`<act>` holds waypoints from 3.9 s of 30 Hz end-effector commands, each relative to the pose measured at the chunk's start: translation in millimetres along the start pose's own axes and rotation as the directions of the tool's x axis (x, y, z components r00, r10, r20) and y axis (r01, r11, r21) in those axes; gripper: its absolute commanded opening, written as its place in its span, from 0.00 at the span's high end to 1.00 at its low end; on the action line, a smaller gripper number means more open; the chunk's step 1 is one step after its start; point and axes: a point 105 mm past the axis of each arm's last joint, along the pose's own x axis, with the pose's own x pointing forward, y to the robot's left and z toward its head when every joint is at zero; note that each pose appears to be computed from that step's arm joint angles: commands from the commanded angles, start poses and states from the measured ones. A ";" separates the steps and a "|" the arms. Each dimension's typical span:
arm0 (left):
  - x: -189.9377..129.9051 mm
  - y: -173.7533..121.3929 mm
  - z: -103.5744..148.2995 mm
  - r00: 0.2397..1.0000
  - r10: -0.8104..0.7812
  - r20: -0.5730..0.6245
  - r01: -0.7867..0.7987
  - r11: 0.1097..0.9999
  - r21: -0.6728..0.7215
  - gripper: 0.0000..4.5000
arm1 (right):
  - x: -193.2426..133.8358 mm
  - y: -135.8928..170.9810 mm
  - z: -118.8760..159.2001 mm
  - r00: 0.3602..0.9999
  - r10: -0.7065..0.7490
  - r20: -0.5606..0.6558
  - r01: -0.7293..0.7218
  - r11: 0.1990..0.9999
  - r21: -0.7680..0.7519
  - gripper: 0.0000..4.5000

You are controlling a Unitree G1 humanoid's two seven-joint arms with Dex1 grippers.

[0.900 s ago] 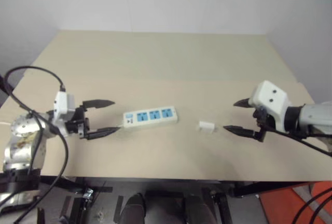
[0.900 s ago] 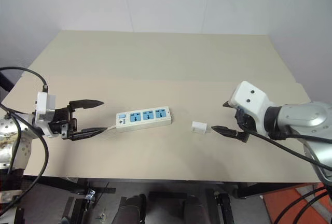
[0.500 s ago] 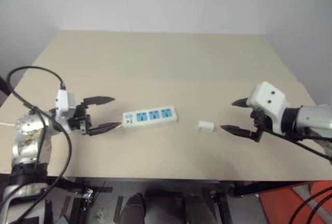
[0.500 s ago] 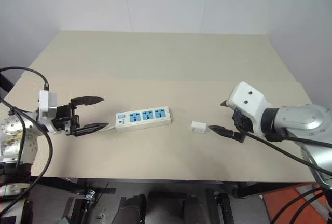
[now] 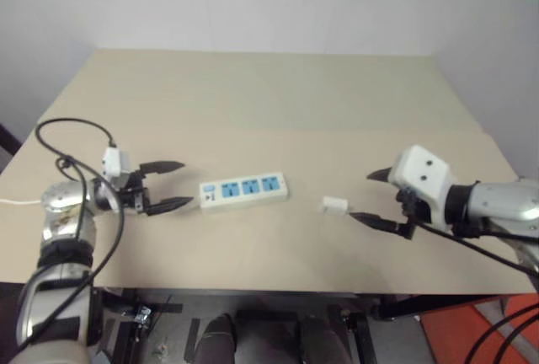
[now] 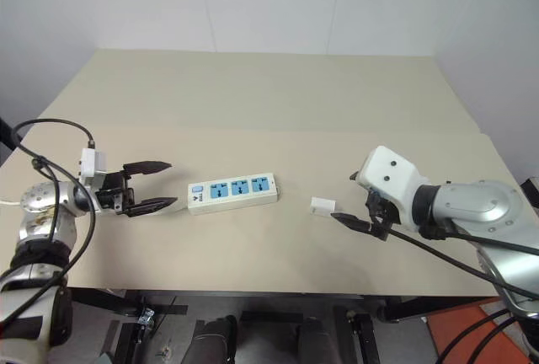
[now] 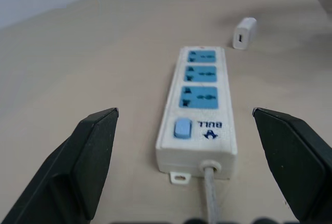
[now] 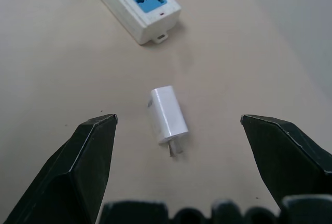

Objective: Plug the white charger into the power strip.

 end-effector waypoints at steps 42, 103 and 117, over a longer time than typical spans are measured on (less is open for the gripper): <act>44.5 -6.6 -32.7 0.993 -0.063 -0.100 0.063 0.998 -0.004 0.00 | -17.9 9.2 11.7 0.996 -0.092 0.009 0.092 0.996 -0.002 0.00; 63.5 -29.0 -39.3 0.950 -0.249 -0.188 0.262 0.964 0.049 0.27 | 104.0 -15.4 9.6 0.746 0.214 -0.631 -0.329 0.942 -0.069 0.00; 59.3 -26.7 -39.7 0.955 -0.227 -0.189 0.241 0.969 0.052 0.27 | 112.4 -6.2 1.0 0.728 0.286 -0.623 -0.372 0.928 -0.009 0.75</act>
